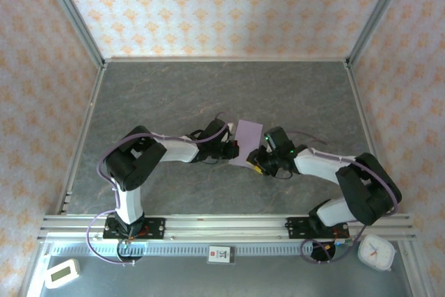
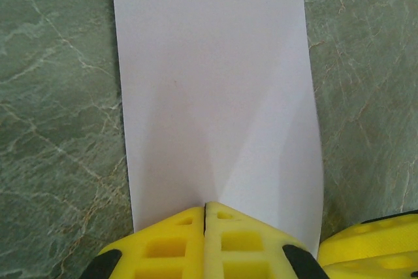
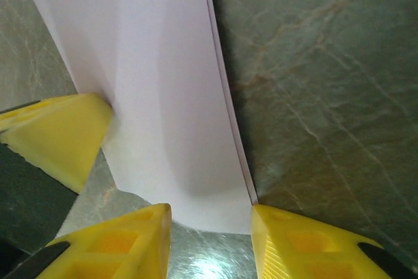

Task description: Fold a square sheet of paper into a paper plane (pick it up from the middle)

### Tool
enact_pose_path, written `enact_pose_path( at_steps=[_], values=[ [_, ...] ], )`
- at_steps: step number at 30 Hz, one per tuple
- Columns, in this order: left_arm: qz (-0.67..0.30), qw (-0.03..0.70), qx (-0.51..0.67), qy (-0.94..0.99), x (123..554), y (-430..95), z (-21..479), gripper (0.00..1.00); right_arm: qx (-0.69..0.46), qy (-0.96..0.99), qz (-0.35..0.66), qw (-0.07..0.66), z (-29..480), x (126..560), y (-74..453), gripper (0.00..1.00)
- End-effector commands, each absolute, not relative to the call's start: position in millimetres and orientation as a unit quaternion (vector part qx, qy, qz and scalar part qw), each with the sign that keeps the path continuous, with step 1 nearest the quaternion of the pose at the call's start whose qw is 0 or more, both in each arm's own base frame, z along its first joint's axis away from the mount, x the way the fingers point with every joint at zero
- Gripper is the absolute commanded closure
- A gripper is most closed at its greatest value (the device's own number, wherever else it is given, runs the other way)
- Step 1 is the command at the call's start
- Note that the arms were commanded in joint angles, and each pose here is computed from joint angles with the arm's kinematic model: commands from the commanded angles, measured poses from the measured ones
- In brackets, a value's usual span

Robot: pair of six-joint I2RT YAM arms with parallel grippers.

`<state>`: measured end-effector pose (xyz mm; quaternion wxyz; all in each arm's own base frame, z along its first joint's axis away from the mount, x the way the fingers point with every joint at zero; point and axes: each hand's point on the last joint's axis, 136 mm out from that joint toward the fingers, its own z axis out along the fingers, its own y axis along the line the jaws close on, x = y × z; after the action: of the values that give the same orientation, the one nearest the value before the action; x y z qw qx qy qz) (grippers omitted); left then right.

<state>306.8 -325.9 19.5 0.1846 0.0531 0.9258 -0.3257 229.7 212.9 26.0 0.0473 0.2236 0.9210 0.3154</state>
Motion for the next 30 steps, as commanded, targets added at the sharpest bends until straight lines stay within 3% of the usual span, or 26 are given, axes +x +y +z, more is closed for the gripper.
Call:
enact_pose_path(
  at_steps=[1, 24, 30],
  values=[
    [-0.3, 0.134, 0.044, 0.943, 283.8, -310.1, -8.6, 1.0, 0.226, 0.921, 0.313, 0.057, 25.8, 241.8, 219.3, 0.61],
    [-0.302, 0.134, 0.041, 0.943, 280.3, -307.2, -8.8, 1.0, 0.222, 0.913, 0.326, 0.102, 50.8, 274.5, 230.9, 0.63],
    [-0.302, 0.133, 0.041, 0.943, 278.3, -305.5, -9.2, 1.0, 0.232, 0.915, 0.309, 0.112, 46.7, 274.0, 221.9, 0.47]
  ],
)
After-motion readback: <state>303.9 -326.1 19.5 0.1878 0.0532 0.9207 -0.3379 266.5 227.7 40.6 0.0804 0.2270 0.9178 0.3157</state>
